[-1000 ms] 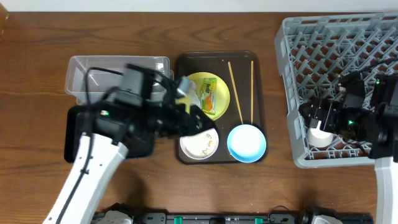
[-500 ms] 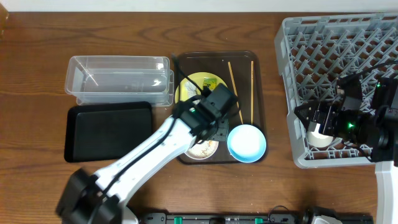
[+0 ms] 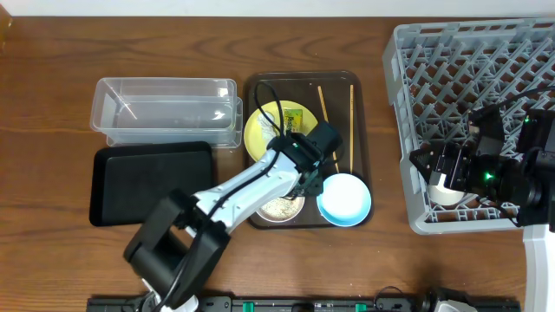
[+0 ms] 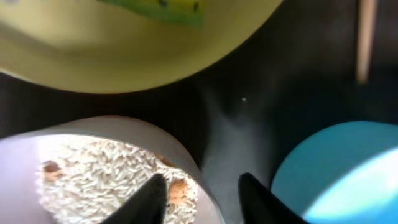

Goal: Sort waste into correct bins and load items into the dishwasher rack
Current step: 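Grasp the white rice-filled cup on the brown tray with the left gripper, then tip the rice out of the cup onto the black tray with the left gripper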

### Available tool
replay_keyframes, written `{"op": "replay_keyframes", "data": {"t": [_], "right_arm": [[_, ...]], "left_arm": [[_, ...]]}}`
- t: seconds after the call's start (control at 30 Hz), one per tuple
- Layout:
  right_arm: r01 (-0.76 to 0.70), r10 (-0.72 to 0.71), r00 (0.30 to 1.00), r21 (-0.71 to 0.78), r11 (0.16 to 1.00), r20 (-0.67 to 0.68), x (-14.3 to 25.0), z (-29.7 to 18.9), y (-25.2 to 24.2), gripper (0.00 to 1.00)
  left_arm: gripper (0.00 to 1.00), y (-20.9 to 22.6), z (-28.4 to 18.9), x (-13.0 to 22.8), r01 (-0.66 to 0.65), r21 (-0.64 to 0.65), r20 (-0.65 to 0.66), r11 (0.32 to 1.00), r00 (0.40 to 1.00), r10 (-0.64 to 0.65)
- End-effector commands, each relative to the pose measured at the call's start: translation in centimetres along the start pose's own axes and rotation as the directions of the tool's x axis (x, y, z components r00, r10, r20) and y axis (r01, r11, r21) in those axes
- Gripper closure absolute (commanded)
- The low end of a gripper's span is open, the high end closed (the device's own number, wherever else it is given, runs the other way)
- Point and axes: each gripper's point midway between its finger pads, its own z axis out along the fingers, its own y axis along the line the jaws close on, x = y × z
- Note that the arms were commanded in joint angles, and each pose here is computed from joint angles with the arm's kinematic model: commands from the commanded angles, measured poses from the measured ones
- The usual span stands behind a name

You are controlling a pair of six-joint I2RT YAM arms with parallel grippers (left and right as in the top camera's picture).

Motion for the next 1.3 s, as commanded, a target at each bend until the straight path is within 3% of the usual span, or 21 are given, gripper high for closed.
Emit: {"op": "replay_keyframes", "data": {"t": [0.0, 0.1, 0.3, 0.53, 0.73, 0.9, 1.07, 1.27], "right_arm": [[0.025, -0.025, 1.0, -0.021, 0.999, 0.006, -0.1, -0.3, 0.8, 0.18], [0.025, -0.025, 1.0, -0.021, 0.999, 0.006, -0.1, -0.3, 0.8, 0.18], [0.025, -0.025, 1.0, -0.021, 0.999, 0.007, -0.1, -0.3, 0.8, 0.18], [0.025, -0.025, 1.0, -0.02, 0.999, 0.007, -0.1, -0.3, 0.7, 0.17], [0.025, -0.025, 1.0, -0.02, 0.999, 0.007, -0.1, -0.3, 0.7, 0.17], [0.026, -0.025, 1.0, -0.02, 0.999, 0.007, -0.1, -0.3, 0.7, 0.17], [0.025, -0.025, 1.0, -0.02, 0.999, 0.007, -0.1, -0.3, 0.7, 0.17], [0.024, -0.024, 1.0, -0.021, 0.999, 0.006, -0.1, -0.3, 0.8, 0.17]], "left_arm": [[0.72, -0.4, -0.1, -0.1, 0.012, 0.017, -0.003, 1.0, 1.0, -0.012], [0.94, -0.4, -0.2, 0.3, 0.008, 0.023, -0.024, 1.0, 1.0, -0.008], [0.94, -0.1, -2.0, 1.0, 0.01, 0.036, -0.036, 0.999, 0.999, -0.008], [0.94, 0.7, -9.6, 0.3, 0.025, 0.142, 0.084, 0.99, 0.996, -0.037], [0.94, 5.8, -15.7, -0.7, 0.075, 0.254, 0.129, 0.964, 0.985, -0.111], [0.94, 11.6, -17.9, -1.7, 0.137, 0.362, 0.098, 0.922, 0.978, -0.184], [0.94, 14.5, -18.3, -2.3, 0.13, 0.63, 0.048, 0.766, 0.977, -0.206], [0.94, 17.2, -19.5, -3.5, 0.057, 0.891, 0.093, 0.451, 0.948, -0.303]]}}
